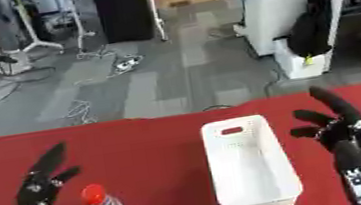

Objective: Pick up objects on the table and place them in the box.

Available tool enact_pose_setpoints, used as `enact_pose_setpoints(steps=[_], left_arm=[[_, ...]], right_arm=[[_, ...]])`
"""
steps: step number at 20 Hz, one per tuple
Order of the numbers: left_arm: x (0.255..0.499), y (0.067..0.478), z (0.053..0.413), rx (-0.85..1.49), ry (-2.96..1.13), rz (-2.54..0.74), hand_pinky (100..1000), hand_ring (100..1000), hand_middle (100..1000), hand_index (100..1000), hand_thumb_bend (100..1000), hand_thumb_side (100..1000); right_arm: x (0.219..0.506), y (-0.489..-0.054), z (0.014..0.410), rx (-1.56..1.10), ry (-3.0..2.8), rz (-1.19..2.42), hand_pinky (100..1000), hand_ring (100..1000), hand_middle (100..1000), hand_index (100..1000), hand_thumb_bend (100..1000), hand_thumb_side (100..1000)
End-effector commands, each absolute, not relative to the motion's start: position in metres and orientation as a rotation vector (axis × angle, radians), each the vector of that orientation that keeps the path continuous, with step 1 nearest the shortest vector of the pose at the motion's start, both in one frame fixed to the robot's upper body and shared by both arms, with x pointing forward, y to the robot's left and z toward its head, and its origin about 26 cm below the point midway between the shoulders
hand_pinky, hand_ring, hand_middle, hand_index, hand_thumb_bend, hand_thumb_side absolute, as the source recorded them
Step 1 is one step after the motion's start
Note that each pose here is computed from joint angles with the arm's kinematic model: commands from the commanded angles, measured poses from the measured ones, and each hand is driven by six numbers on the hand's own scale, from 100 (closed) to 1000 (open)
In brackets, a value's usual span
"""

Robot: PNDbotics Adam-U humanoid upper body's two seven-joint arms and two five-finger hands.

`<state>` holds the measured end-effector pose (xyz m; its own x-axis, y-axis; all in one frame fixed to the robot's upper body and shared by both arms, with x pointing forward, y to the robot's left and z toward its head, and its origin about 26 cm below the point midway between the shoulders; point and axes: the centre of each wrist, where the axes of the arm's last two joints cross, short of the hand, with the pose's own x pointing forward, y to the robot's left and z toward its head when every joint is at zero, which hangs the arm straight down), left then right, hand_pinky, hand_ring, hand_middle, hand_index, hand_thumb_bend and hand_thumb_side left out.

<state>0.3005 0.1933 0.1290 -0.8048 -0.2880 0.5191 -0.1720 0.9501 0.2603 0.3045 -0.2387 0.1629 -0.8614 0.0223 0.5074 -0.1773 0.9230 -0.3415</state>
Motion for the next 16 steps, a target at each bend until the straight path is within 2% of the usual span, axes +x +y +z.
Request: enact_pose_setpoints(steps=[1,4,16], left_arm=[[0.3000,0.1904,0.1295,0.273,-2.492,-0.251,774,1000,911,924,868,491],[0.3006,0.1889,0.1272,0.193,-2.428,-0.206,776,1000,917,925,888,484],[0.3041,0.1868,0.1239,-0.063,-2.210,-0.119,785,1000,920,908,911,548]], right_arm=[[0.3039,-0.2399,0.1670,0.105,-2.573,0.520,750,852,979,1000,100,707],[0.3039,-0.2400,0.1668,0.104,-2.572,0.521,750,852,980,1000,100,707],[0.3039,-0.2387,0.1671,0.118,-2.568,0.522,752,854,985,1000,100,706]])
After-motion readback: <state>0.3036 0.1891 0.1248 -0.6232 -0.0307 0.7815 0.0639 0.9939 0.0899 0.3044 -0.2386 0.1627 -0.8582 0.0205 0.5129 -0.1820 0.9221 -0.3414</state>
